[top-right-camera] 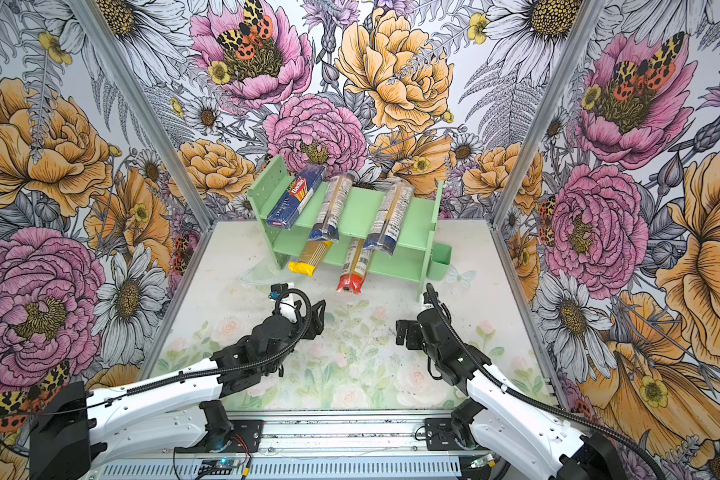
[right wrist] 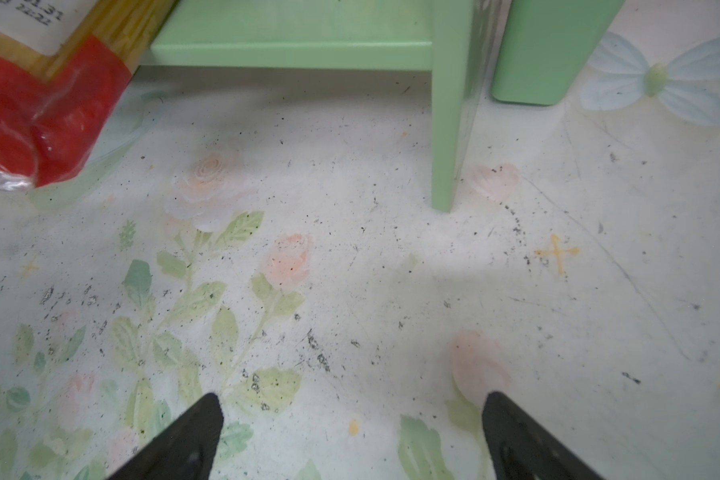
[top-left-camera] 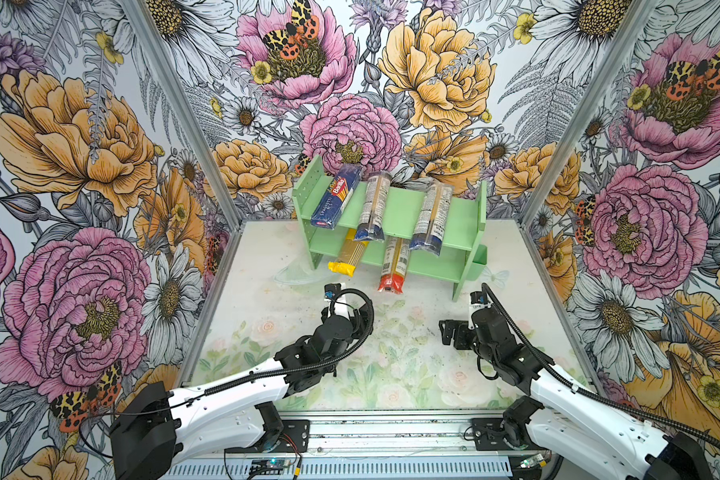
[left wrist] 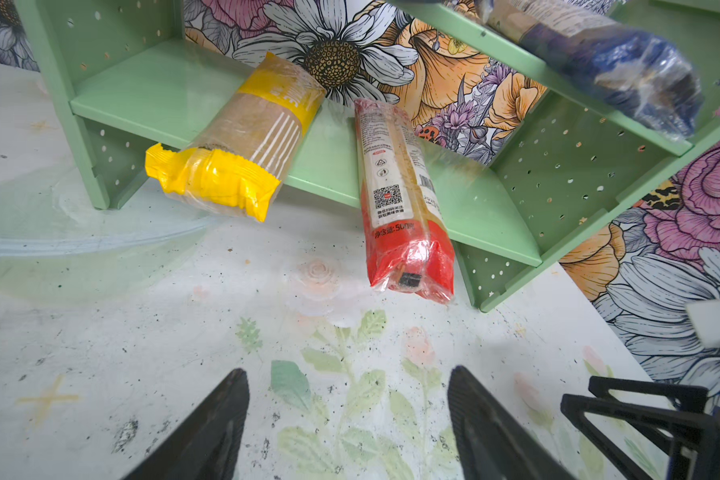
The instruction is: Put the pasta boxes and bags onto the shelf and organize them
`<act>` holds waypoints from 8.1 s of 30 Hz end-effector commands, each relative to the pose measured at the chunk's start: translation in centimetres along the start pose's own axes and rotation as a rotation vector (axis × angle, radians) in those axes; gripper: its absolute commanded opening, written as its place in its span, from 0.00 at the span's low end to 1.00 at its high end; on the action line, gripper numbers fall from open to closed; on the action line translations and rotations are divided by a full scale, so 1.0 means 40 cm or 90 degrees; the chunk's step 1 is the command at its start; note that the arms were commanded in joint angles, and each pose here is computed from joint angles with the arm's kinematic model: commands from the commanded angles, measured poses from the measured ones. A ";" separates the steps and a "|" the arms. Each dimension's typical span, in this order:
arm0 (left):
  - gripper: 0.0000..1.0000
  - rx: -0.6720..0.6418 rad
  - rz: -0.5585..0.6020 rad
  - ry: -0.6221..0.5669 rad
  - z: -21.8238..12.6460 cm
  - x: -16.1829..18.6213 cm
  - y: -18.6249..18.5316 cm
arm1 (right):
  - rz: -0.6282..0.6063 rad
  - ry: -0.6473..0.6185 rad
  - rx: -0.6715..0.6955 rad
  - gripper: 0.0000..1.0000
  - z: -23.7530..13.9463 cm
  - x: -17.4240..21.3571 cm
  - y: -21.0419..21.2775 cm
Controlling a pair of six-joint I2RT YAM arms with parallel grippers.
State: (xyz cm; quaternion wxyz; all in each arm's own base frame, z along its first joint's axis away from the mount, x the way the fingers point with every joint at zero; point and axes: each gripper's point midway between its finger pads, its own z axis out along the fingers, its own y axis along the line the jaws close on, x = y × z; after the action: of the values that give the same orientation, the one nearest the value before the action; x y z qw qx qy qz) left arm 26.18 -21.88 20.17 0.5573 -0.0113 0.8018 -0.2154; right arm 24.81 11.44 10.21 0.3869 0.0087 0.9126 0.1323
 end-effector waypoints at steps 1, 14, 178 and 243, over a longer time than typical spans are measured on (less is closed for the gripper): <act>0.99 -0.032 0.035 0.011 -0.014 0.019 0.036 | -0.010 -0.013 0.003 1.00 -0.008 -0.032 0.005; 0.99 -0.054 0.059 0.006 -0.040 0.005 0.074 | -0.048 -0.018 0.011 0.99 -0.016 -0.051 0.008; 0.99 -0.221 0.137 -0.125 0.177 -0.130 0.681 | -0.094 -0.321 0.167 1.00 0.178 -0.330 -0.350; 0.99 -0.234 0.157 -0.120 0.182 -0.124 0.668 | -0.090 -0.323 0.171 0.99 0.177 -0.330 -0.354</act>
State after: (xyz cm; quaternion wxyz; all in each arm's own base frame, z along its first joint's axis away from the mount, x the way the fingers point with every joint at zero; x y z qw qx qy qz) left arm 40.12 1.26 11.62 0.6261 -0.0375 0.7788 -0.0021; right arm 40.20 -1.99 10.93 0.5972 0.0295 0.8013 -0.0209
